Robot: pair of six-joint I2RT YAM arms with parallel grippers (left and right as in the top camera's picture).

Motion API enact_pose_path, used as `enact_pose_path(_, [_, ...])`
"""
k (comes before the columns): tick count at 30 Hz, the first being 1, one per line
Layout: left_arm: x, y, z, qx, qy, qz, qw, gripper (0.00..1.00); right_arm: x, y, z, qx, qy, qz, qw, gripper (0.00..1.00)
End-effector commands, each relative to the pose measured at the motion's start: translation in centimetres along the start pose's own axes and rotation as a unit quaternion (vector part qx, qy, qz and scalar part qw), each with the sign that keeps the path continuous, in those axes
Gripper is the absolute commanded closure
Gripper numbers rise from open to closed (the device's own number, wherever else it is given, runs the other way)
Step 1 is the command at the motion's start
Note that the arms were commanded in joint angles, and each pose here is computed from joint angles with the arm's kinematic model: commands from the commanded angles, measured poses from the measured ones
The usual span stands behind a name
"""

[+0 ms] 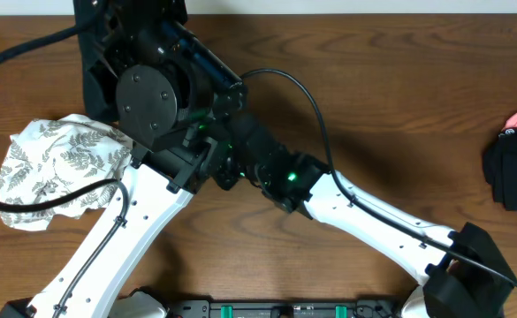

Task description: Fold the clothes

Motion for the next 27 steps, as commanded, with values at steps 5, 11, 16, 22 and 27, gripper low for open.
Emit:
enact_pose_path(5, [0.2,1.0,0.2,-0.005,0.003,0.043,0.999,0.94,-4.4,0.6,-6.3,0.001,-0.086,0.023,0.996,0.99])
enact_pose_path(11, [0.2,1.0,0.2,-0.006,0.001,0.050,0.999,0.94,-6.8,1.1,-12.6,-0.018,-0.158,-0.006,0.987,0.99])
enact_pose_path(16, [0.3,0.9,0.2,-0.001,0.008,0.082,0.997,0.94,-9.5,0.3,-16.6,-0.008,-0.265,0.013,0.964,0.99])
enact_pose_path(22, [0.8,0.5,-0.3,0.032,0.041,0.123,0.991,0.94,-11.4,-0.1,-19.6,-0.014,-0.313,0.016,0.950,0.99])
enact_pose_path(27, [0.9,0.0,-2.4,0.081,0.058,0.128,0.987,0.95,-12.7,-0.1,-22.7,-0.037,-0.364,0.038,0.930,0.99])
Point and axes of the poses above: each gripper's point midway between its finger pads, its own z axis out along the fingers, its own x axis along the line the jaws close on, y = z × x, the point moved 9 cm from there along -z, back along the fingers, and after that the axes turned 11 degrees about -z, right-handed, at the moved point
